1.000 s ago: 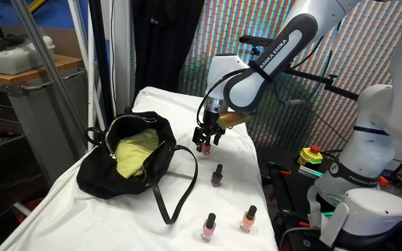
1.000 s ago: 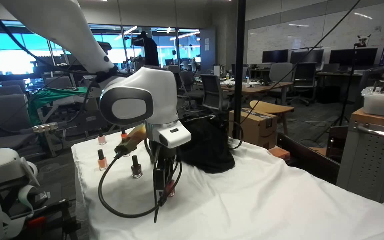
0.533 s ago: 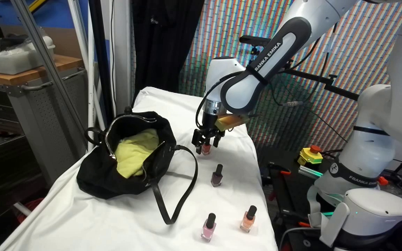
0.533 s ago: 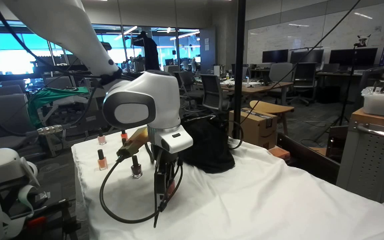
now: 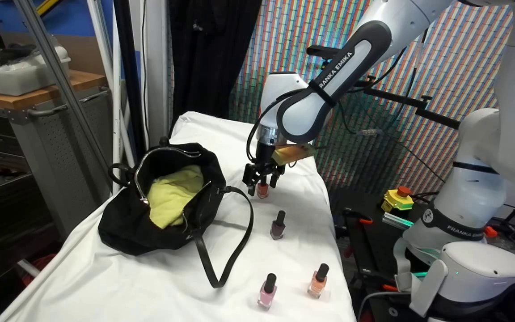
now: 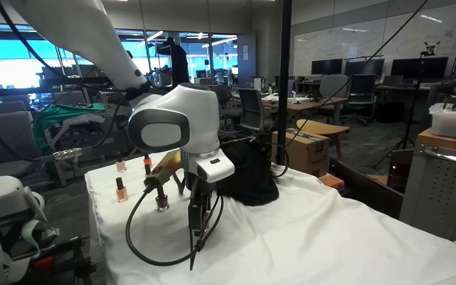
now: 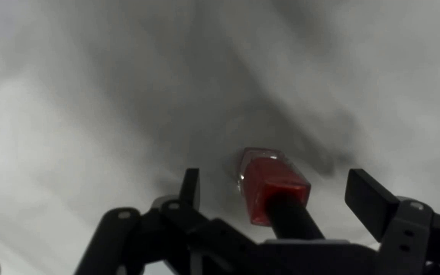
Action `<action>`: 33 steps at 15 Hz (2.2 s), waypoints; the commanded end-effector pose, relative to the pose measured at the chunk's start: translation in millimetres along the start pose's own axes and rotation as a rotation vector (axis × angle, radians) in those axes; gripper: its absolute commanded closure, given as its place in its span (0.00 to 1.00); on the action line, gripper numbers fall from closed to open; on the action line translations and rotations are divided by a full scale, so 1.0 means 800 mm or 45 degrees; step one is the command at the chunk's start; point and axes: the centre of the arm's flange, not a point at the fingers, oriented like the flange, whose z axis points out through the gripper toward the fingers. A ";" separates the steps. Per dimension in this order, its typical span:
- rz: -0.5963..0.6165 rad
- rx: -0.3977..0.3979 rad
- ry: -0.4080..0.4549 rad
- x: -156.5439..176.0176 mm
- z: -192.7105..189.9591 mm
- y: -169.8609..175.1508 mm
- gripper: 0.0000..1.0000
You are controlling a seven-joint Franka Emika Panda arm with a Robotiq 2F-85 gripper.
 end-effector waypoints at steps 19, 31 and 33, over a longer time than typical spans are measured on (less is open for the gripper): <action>-0.276 -0.248 -0.097 -0.051 -0.096 -0.046 0.80; -0.617 -0.299 0.323 -0.115 -0.209 -0.258 0.80; -0.663 -0.305 0.355 -0.117 -0.204 -0.287 0.80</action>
